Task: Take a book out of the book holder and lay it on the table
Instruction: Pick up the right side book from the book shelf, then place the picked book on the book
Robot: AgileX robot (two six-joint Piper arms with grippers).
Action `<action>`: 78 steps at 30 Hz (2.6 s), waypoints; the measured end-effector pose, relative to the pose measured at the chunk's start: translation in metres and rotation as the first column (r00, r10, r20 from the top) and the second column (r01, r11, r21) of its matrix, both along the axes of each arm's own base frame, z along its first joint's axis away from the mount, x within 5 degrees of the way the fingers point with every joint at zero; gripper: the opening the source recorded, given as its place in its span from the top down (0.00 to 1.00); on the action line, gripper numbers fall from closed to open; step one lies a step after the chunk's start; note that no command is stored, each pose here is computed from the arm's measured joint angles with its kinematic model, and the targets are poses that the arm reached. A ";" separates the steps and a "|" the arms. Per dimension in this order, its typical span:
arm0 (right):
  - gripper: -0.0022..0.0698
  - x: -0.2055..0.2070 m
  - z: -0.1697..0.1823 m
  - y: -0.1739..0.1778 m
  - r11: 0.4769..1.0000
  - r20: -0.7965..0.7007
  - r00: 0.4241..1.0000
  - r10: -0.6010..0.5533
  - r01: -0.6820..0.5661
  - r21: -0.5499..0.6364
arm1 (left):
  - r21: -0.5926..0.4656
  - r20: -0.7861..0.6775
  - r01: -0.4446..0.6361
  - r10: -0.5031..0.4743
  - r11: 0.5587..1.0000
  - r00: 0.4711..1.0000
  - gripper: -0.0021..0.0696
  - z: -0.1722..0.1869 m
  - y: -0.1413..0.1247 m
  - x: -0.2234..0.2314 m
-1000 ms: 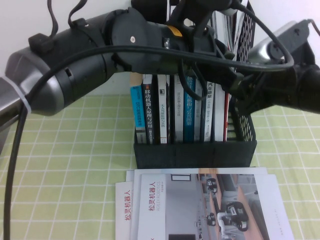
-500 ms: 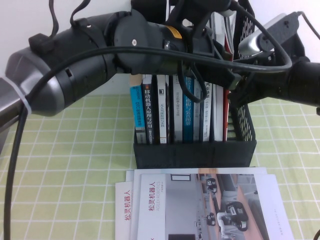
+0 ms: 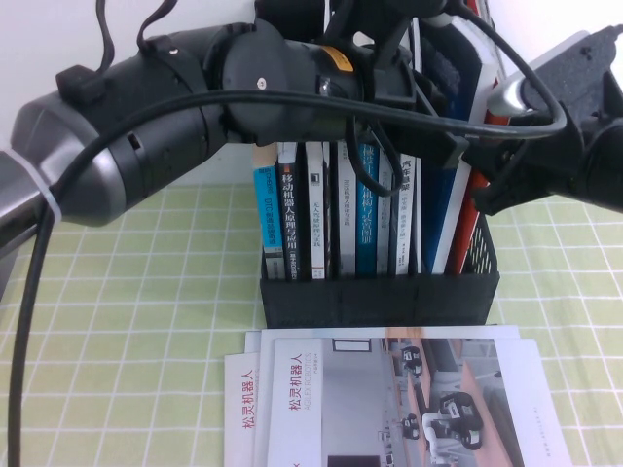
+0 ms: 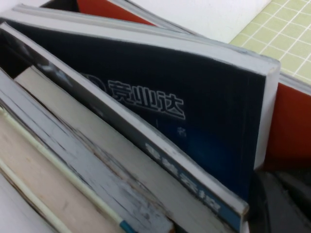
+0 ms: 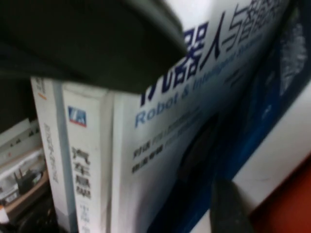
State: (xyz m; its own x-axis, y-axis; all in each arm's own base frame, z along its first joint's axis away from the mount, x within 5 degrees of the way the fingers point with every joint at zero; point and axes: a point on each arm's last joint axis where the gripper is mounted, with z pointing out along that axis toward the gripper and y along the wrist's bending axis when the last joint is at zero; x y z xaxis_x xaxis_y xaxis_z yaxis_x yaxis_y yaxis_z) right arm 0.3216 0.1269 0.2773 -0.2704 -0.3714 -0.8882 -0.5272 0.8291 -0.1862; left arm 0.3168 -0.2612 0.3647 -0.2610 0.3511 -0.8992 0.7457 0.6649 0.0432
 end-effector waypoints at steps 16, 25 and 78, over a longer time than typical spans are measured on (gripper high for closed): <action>0.75 -0.009 0.001 -0.002 0.999 -0.007 0.999 0.033 -0.033 0.038 | -0.014 -0.007 -0.010 0.010 1.000 1.000 0.97 0.000 0.000 0.000; 0.82 -0.029 0.023 -0.004 0.993 0.055 0.996 0.077 -0.081 0.087 | -0.014 -0.007 -0.011 0.010 1.000 1.000 0.97 0.000 0.000 0.000; 0.95 -0.136 0.208 0.005 0.769 0.349 0.743 0.571 -0.633 0.089 | 0.001 -0.093 -0.322 0.320 0.947 0.943 0.97 0.114 0.120 -0.116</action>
